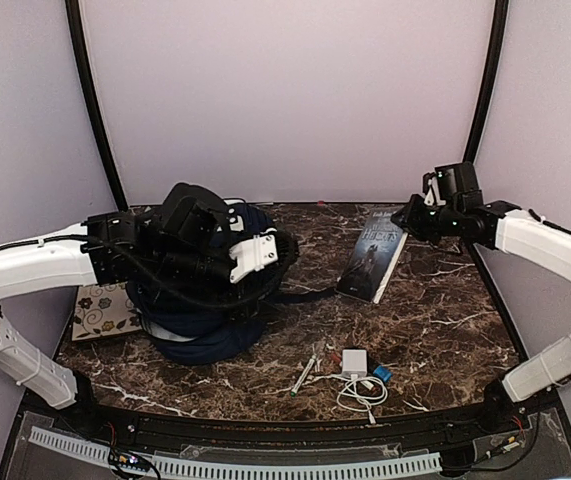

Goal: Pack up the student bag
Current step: Pass from the left arm to the right, then pick up the largest pocket of the bag from the student bag.

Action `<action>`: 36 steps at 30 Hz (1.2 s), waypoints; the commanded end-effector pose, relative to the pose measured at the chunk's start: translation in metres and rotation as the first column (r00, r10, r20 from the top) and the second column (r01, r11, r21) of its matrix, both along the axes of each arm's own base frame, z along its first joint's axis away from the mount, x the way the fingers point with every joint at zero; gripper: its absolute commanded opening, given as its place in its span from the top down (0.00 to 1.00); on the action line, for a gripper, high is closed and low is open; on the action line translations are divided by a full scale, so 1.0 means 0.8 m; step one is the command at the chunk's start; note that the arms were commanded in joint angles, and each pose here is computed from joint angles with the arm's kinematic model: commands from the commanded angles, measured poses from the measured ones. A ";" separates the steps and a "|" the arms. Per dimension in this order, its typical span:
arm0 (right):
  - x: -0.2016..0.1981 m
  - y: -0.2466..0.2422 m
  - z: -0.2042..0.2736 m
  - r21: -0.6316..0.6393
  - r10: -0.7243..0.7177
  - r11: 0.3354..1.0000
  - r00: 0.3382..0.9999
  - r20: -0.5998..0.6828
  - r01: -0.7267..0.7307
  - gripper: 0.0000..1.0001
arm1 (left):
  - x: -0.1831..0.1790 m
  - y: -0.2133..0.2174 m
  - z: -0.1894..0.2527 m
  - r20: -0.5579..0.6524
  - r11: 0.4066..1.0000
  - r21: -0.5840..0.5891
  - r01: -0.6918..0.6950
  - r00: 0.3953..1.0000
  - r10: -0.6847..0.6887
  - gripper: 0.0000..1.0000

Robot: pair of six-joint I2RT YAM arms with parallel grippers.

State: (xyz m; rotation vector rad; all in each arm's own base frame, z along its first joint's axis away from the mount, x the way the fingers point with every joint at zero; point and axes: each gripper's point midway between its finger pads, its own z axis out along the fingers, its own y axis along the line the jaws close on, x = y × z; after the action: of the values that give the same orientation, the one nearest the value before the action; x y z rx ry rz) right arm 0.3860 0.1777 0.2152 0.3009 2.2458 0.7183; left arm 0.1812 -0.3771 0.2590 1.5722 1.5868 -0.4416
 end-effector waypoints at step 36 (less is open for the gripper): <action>-0.074 0.003 0.116 0.050 0.167 0.982 0.960 0.223 -0.183 1.00 | 0.106 0.197 -0.062 0.394 0.746 0.397 -0.534 0.834 0.387 1.00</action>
State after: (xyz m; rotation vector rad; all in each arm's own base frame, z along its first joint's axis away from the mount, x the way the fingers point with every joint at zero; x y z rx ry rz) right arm 0.3294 0.1682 0.2526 0.1395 2.2334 0.7611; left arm 0.2592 -0.1977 0.1703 1.5683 1.9163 0.6595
